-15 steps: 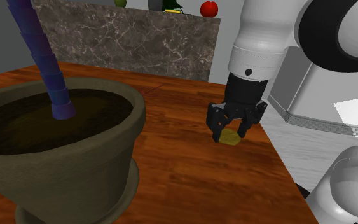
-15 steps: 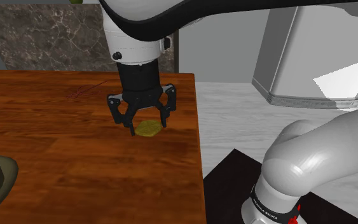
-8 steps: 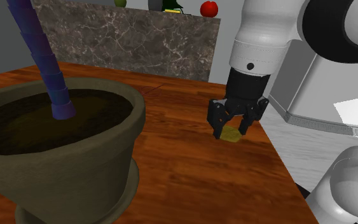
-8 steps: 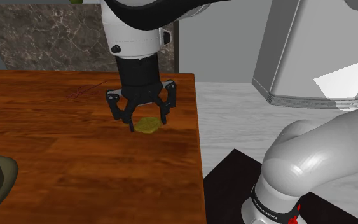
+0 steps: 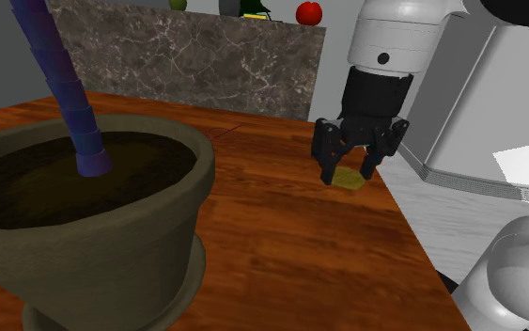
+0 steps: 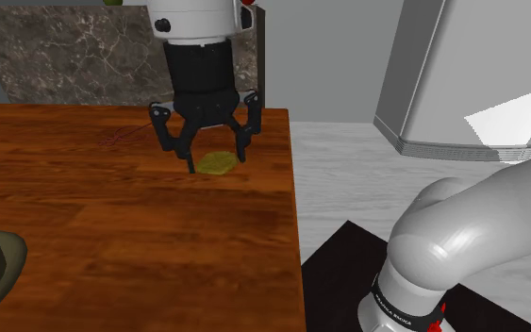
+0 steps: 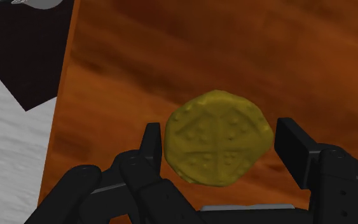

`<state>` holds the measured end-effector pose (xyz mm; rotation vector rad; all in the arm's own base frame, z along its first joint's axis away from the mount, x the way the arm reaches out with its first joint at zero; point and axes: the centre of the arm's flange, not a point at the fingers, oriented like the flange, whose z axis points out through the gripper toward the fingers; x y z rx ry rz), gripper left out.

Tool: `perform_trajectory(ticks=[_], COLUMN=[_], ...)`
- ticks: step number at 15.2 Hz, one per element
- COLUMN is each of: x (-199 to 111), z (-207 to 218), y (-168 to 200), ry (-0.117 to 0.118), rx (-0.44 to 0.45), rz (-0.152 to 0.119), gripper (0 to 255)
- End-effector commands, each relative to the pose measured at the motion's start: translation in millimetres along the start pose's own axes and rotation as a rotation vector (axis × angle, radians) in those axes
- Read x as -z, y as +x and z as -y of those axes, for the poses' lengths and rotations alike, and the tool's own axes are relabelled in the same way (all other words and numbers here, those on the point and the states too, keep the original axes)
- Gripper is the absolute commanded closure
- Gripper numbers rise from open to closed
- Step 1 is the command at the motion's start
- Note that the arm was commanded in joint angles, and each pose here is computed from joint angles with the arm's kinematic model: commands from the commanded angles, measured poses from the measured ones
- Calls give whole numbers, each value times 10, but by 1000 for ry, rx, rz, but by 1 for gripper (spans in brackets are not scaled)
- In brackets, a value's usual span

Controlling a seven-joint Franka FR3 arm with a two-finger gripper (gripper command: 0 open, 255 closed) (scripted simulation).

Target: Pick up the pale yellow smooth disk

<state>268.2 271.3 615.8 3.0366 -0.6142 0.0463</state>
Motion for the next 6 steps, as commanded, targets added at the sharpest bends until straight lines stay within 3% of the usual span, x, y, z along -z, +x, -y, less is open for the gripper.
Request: perform_trajectory(ticks=[1, 6], x=[104, 270], z=[-3, -9], y=[5, 12], ry=[0, 0], rx=[0, 0], rz=[0, 0], gripper=[255, 255])
